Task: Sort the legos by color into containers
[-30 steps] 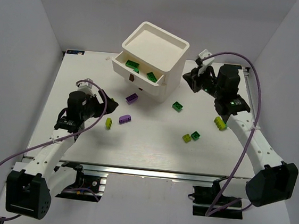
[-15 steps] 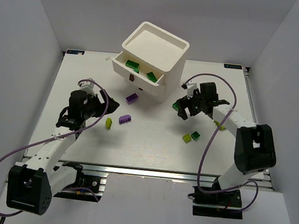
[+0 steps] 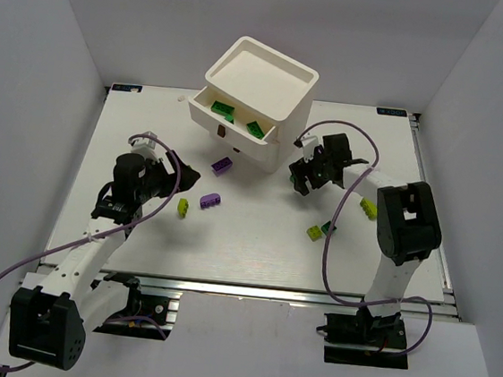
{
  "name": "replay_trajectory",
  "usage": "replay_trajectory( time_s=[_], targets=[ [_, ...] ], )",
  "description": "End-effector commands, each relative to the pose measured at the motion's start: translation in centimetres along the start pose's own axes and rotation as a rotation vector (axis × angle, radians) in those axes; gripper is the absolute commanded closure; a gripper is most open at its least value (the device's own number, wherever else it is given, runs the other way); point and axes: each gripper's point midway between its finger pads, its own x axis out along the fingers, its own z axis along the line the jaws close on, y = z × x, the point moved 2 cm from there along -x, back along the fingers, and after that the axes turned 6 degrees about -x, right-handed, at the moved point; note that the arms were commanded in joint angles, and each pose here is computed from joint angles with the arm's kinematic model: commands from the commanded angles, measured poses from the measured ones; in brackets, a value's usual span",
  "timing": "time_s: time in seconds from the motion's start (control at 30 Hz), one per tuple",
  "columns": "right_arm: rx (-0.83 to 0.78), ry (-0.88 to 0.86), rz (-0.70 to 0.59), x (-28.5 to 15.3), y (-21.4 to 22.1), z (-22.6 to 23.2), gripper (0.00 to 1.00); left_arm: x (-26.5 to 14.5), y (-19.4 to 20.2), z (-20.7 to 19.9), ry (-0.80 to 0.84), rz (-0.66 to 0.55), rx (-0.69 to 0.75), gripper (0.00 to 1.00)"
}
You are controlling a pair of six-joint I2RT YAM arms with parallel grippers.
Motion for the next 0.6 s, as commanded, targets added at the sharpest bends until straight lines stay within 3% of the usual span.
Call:
replay_trajectory(
  time_s=[0.0, 0.33, 0.57],
  targets=[
    [-0.052, 0.038, -0.081, 0.3, -2.4, -1.2, 0.18, -0.4, -0.2, -0.2, 0.002, -0.015, 0.004, 0.07],
    [-0.073, -0.016, -0.089, 1.3, -2.5, -0.4, 0.45, 0.0, -0.2, -0.3, 0.006, -0.008, 0.000, 0.07],
    [-0.082, -0.047, -0.110, -0.1, -3.3, 0.0, 0.77, 0.2, -0.1, -0.3, 0.011, 0.001, 0.005, 0.07]
  ],
)
